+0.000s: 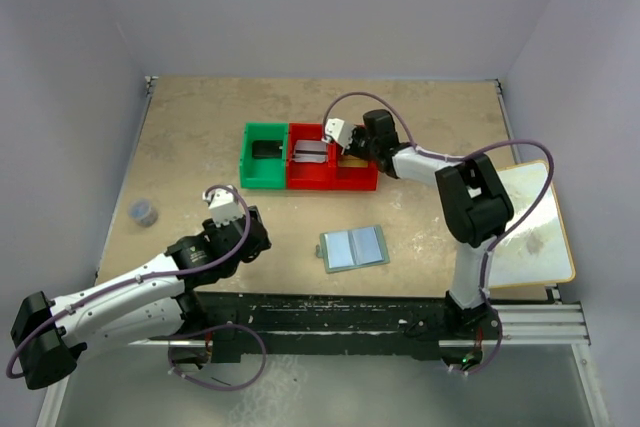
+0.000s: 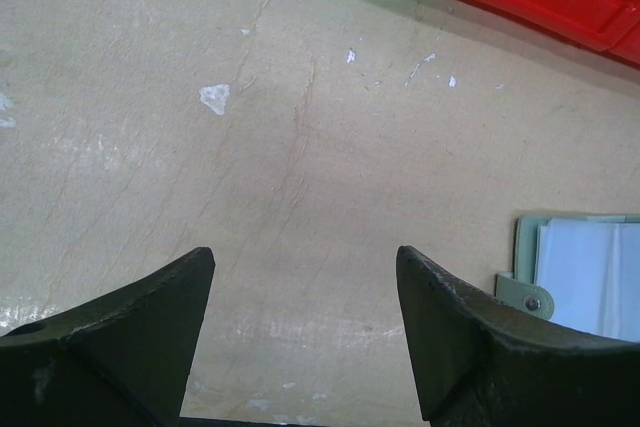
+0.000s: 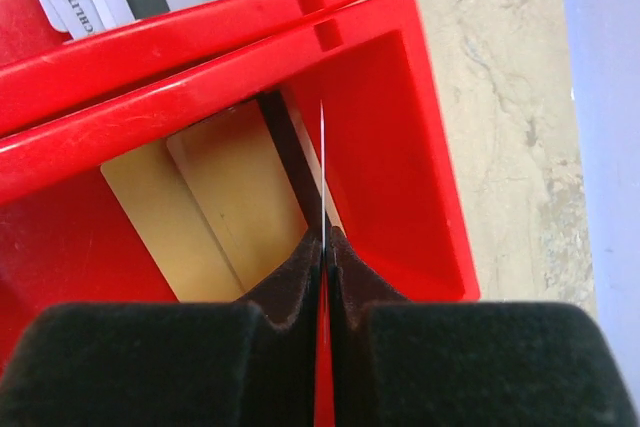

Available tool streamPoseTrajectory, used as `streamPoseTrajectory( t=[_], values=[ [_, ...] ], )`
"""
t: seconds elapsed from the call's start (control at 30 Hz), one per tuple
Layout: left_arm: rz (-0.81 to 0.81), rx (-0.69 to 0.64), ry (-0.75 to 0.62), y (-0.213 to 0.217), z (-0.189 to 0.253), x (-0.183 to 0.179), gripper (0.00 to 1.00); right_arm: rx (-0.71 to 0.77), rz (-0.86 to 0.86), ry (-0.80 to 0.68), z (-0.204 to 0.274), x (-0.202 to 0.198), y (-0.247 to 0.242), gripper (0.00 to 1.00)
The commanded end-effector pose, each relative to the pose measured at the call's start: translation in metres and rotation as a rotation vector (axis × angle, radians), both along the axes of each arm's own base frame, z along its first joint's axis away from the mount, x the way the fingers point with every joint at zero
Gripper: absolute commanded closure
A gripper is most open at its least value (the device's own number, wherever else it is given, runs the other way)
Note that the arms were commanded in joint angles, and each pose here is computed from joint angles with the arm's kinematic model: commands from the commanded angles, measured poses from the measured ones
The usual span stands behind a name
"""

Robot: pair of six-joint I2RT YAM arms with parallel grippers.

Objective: Take the credit cards out of the card holder

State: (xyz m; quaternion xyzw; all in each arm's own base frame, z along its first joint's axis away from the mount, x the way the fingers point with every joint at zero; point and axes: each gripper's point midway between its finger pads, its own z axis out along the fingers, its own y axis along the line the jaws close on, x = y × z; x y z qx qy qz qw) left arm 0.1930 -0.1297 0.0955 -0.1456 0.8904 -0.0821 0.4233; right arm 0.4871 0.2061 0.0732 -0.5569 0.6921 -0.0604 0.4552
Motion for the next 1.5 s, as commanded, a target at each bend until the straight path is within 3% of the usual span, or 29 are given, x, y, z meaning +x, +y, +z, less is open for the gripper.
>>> streamPoseTrajectory(
  t=[0.0,0.13,0.23,0.33,0.57,0.6,0.63,0.87,1.0,1.1,1.23,1.27,1.3,1.47],
  values=[
    [0.016,-0.001,-0.041,0.001,0.018,0.008,0.28,-0.038,-0.009,-0.082,0.019,0.018,-0.001,0.93],
    [0.012,-0.008,-0.042,0.0,0.018,0.007,0.28,-0.056,-0.002,-0.059,0.013,0.018,0.0,0.84],
    [0.01,-0.012,-0.042,0.0,0.018,0.006,0.28,-0.052,0.01,-0.046,0.013,0.016,0.003,0.82],
    [0.014,-0.015,-0.044,0.001,0.017,0.006,0.28,-0.06,0.035,-0.023,0.01,0.01,0.005,0.69],
    [0.015,-0.021,-0.043,0.002,0.016,0.005,0.28,-0.048,0.044,0.014,0.01,0.002,0.006,0.65],
    [0.015,-0.023,-0.043,0.002,0.017,0.005,0.28,-0.039,0.05,0.018,0.012,0.0,0.007,0.43],
    [0.014,-0.023,-0.043,0.002,0.017,0.005,0.28,-0.028,0.051,0.022,0.015,-0.002,0.008,0.37],
    [0.009,-0.023,-0.034,0.001,0.014,0.004,0.28,0.175,0.001,0.047,0.052,-0.009,0.023,0.34],
    [0.01,-0.023,-0.034,0.0,0.013,0.004,0.28,0.374,-0.111,0.067,0.077,-0.012,0.03,0.48],
    [0.018,-0.025,-0.04,0.001,0.015,0.005,0.28,0.516,-0.199,0.156,0.076,-0.019,0.036,0.69],
    [0.035,-0.027,-0.055,0.005,0.019,0.006,0.28,0.612,-0.395,0.309,0.056,-0.027,0.032,0.78],
    [0.037,-0.026,-0.059,0.006,0.021,0.006,0.28,0.626,-0.444,0.347,0.049,-0.03,0.03,0.91],
    [0.04,-0.024,-0.061,0.007,0.022,0.006,0.28,0.64,-0.479,0.372,0.043,-0.031,0.03,0.96],
    [0.052,-0.027,-0.083,0.01,0.03,0.008,0.28,0.637,-0.564,0.436,0.013,-0.042,0.031,1.0]
  ],
)
